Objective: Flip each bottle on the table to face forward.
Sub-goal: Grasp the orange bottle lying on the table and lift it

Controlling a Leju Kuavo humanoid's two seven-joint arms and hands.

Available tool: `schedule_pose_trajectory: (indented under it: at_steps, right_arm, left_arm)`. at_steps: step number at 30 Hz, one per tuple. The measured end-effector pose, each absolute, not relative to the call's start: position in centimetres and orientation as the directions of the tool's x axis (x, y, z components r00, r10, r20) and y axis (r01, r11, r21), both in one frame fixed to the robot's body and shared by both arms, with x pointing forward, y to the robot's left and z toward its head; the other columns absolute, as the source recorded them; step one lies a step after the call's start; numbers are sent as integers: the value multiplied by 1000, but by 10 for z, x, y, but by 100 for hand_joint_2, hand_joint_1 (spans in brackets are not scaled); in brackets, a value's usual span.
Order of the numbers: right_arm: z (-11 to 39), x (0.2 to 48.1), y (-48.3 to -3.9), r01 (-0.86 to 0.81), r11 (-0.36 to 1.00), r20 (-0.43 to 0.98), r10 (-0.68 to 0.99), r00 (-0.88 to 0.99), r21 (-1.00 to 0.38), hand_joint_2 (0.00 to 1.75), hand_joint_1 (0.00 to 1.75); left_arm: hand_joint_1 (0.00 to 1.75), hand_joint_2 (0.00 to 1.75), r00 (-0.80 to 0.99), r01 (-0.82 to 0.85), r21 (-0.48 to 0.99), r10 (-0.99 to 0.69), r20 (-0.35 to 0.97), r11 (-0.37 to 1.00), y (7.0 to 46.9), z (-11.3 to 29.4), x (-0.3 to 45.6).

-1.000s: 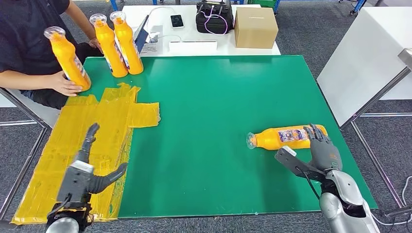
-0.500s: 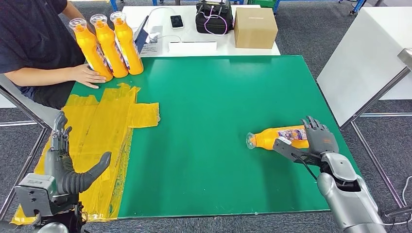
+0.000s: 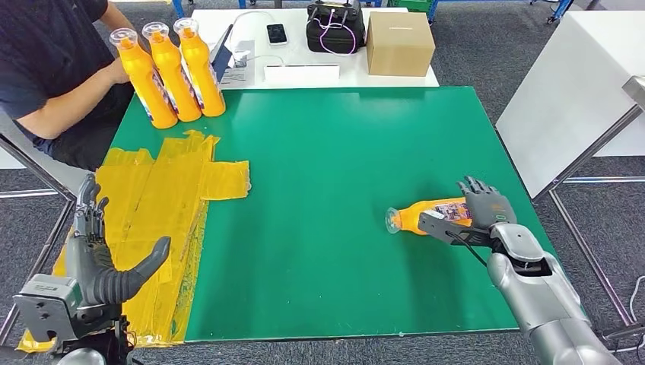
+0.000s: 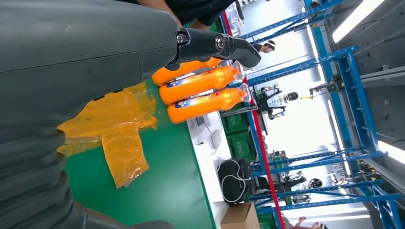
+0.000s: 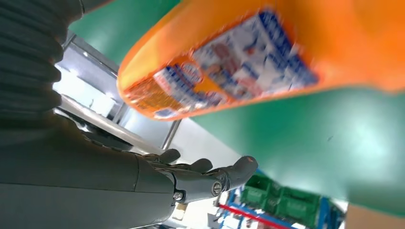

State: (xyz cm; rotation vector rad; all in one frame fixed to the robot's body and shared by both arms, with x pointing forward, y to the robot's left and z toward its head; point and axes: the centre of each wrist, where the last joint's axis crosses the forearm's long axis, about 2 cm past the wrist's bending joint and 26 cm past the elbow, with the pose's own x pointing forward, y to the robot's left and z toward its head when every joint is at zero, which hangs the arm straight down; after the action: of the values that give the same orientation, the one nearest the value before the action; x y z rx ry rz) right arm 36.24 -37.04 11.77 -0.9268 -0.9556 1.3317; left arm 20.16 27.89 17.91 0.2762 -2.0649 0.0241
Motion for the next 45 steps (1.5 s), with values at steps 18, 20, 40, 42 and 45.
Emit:
schedule_pose_trajectory:
  at_steps: [18, 20, 40, 42, 45]
  right_arm:
    - [104, 371, -397, -518, -100, -87, 995, -49, -850, 175, 0]
    - [104, 372, -398, -524, -104, -91, 995, -50, -846, 175, 44]
    - [87, 347, -454, -679, -56, -129, 990, 57, -732, 175, 175]
    - [85, 345, -454, -682, -44, -120, 991, 65, -730, 175, 175]
    - [82, 343, -452, -684, -4, -82, 993, 82, -730, 175, 175]
  left_arm:
    - [0, 175, -488, -209, 71, -167, 857, 975, 279, 181, 205]
    - [0, 175, -489, -209, 70, -166, 856, 975, 279, 181, 205]
    - [0, 175, -520, -142, 7, -80, 850, 990, 269, 190, 221]
    - [0, 175, -524, -135, 6, -77, 848, 991, 267, 191, 223]
    - [0, 175, -525, -129, 0, -69, 848, 992, 266, 192, 224]
